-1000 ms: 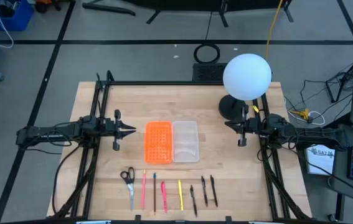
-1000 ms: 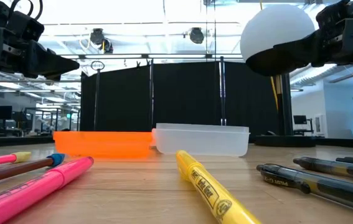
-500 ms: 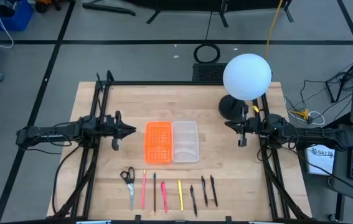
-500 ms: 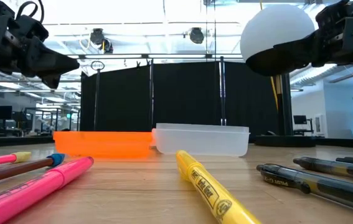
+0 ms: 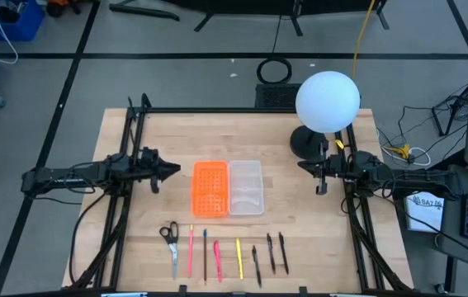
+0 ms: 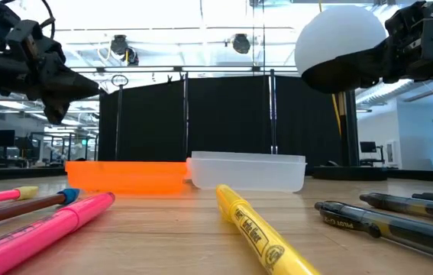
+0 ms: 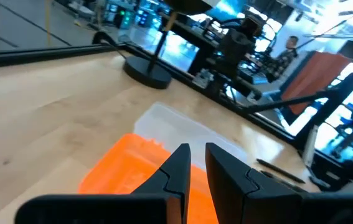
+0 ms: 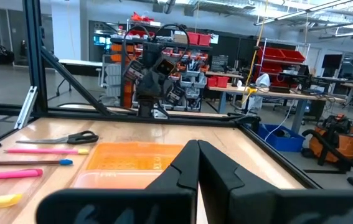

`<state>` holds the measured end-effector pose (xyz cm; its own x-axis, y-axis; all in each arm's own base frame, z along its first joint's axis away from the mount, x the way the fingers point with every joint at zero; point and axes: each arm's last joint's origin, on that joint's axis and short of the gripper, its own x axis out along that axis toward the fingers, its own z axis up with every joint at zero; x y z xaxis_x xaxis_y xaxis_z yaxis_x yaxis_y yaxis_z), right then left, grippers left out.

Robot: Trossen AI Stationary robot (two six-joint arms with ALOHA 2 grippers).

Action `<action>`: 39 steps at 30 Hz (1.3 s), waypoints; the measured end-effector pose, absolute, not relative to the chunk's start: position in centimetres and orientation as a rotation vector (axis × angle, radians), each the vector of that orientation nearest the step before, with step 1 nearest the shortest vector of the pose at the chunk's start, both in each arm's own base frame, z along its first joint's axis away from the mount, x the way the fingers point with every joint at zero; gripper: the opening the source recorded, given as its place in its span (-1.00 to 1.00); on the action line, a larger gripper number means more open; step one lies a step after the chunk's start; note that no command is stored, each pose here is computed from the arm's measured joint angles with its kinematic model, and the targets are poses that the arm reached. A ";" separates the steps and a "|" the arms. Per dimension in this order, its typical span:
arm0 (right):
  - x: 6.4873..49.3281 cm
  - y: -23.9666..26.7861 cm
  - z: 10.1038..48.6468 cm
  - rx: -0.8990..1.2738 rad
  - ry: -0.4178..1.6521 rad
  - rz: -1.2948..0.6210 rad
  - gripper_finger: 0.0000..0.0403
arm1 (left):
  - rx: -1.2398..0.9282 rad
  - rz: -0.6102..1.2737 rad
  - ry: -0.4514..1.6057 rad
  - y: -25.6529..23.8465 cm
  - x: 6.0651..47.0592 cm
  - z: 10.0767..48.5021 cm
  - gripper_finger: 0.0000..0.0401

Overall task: Pick & place school supplies into a supply box
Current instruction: Put the black scissors into the supply box

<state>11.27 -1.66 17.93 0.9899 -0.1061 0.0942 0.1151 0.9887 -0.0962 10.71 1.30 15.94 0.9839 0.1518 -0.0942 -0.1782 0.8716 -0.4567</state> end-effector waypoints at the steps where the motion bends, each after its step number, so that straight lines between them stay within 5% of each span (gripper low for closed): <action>1: 11.3 -1.7 17.9 -0.104 -0.090 -0.111 -1.00 | -0.482 0.182 0.054 1.3 10.7 15.9 -0.72; 10: 11.3 -1.7 18.0 -0.131 -0.098 -0.116 -1.00 | -0.565 0.195 0.013 1.4 10.7 16.2 -0.72; 15: 11.2 -2.0 18.1 -0.208 -0.090 -0.212 -1.00 | -0.582 0.151 0.010 0.7 10.5 19.8 -0.73; 22: 11.2 -2.1 18.1 -0.183 -0.088 -0.249 -1.00 | -0.611 0.439 0.336 -0.5 11.8 25.5 -0.96; 29: 11.2 -2.1 18.1 -0.206 -0.086 -0.255 -1.00 | -0.735 0.575 0.741 -3.8 16.4 29.9 -0.98; 39: 11.2 -2.1 18.0 -0.111 -0.090 -0.246 -1.00 | -1.020 1.053 1.202 -10.4 19.8 27.7 -0.97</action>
